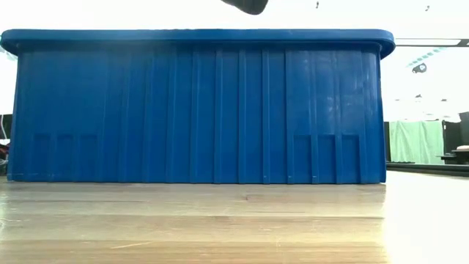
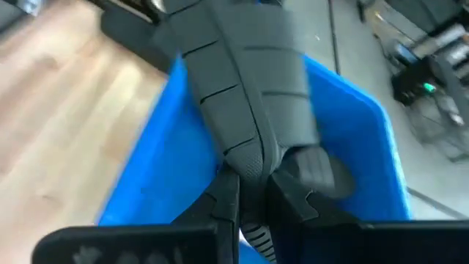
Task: Pick and place slides into bin
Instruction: Put the right black slide into the blue container
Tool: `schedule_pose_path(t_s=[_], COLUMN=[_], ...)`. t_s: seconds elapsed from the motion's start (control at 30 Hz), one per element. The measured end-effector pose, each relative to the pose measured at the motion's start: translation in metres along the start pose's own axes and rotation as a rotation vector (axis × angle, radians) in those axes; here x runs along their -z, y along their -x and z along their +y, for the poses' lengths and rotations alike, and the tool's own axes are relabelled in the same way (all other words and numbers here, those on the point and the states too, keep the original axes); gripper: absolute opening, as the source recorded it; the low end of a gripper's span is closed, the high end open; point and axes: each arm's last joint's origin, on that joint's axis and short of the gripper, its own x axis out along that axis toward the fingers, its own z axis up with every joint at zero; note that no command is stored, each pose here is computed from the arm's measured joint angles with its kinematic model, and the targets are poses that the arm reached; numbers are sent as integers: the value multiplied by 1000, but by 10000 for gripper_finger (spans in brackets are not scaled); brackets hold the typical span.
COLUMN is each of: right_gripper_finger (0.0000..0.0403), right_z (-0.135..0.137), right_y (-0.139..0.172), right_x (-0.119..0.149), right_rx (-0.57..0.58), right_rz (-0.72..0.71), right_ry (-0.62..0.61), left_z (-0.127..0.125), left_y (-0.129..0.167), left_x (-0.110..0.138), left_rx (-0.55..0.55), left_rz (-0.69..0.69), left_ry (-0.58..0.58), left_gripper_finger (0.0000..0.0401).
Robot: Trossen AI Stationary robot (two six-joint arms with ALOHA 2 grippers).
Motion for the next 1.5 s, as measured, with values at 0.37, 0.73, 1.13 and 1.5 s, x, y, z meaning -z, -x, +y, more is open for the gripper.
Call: schedule_pose_path(t_s=[0.37,0.73,1.13,1.5], right_gripper_finger=[32,30,30,30], right_z=[-9,-12,24,31], right_y=[27,51,46,61], right_x=[2,17,84,101], right_rx=[76,254,63,39], right_rz=[-32,-410,-642,-586], right_ry=[-45,-116,25,53], left_z=[32,38,34,12], left_y=[39,47,40,5], left_x=[-37,-44,-51,-77], left_rx=[39,52,30,18], left_rz=[-229,-287,-344,-279], left_ry=[211,267,220,76], left_gripper_finger=[258,258,258,258])
